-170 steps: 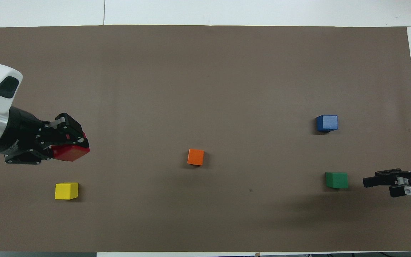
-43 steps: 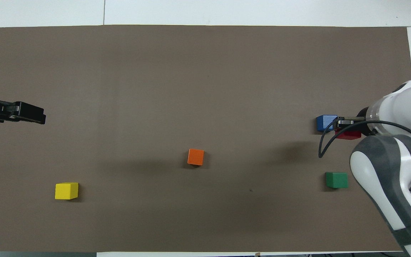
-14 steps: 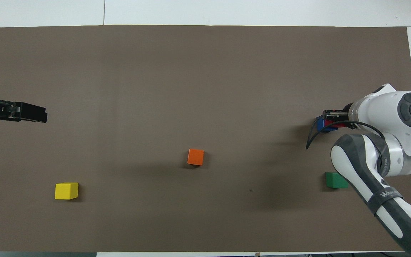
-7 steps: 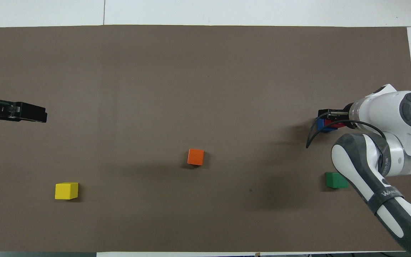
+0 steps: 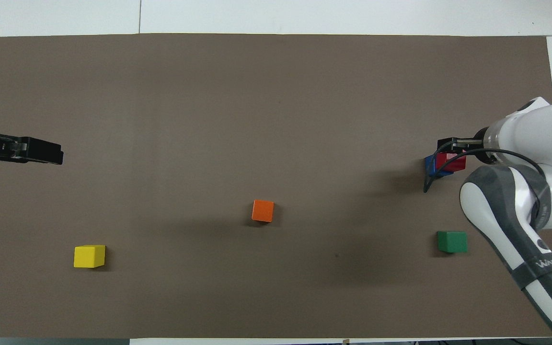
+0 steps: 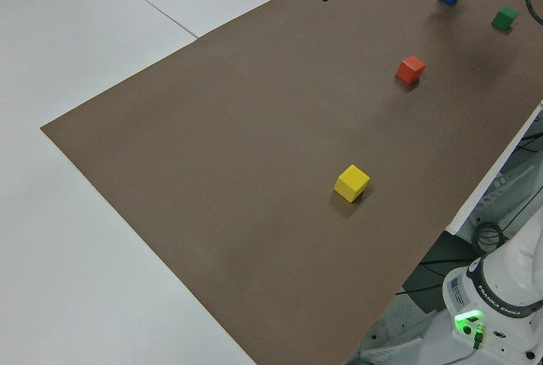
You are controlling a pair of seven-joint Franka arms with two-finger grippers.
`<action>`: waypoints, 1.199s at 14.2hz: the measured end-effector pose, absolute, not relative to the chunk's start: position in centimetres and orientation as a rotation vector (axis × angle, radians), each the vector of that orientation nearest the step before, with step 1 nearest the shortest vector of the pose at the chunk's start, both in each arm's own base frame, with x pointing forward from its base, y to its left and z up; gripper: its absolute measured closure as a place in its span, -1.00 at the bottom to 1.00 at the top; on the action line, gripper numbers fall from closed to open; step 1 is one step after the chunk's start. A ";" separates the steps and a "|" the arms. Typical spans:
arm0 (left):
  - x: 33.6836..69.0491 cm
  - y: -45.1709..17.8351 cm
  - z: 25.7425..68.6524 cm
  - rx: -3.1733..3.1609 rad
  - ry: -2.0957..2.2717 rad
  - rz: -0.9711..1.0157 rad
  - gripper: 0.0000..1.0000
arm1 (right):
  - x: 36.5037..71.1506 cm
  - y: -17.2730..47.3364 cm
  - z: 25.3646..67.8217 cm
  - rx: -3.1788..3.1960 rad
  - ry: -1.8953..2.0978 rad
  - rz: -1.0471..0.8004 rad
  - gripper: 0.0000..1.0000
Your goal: Transfer red block to right arm and stack on blue block
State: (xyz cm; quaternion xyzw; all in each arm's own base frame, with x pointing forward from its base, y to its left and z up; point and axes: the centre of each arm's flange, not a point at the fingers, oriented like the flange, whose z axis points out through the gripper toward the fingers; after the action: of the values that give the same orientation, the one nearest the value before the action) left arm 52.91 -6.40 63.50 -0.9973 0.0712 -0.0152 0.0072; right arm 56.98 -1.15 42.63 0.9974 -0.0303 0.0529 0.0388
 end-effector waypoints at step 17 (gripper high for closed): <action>52.9 -6.4 63.5 -3.118 0.222 -0.048 -1.00 | 53.0 -3.6 63.6 3.131 0.028 -0.094 -1.00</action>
State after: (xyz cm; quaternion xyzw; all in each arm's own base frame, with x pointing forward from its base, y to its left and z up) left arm 52.91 -6.39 63.50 -0.9973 0.0711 -0.0152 0.0074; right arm 52.96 -3.56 63.64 0.9995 0.0089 -0.0301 0.0046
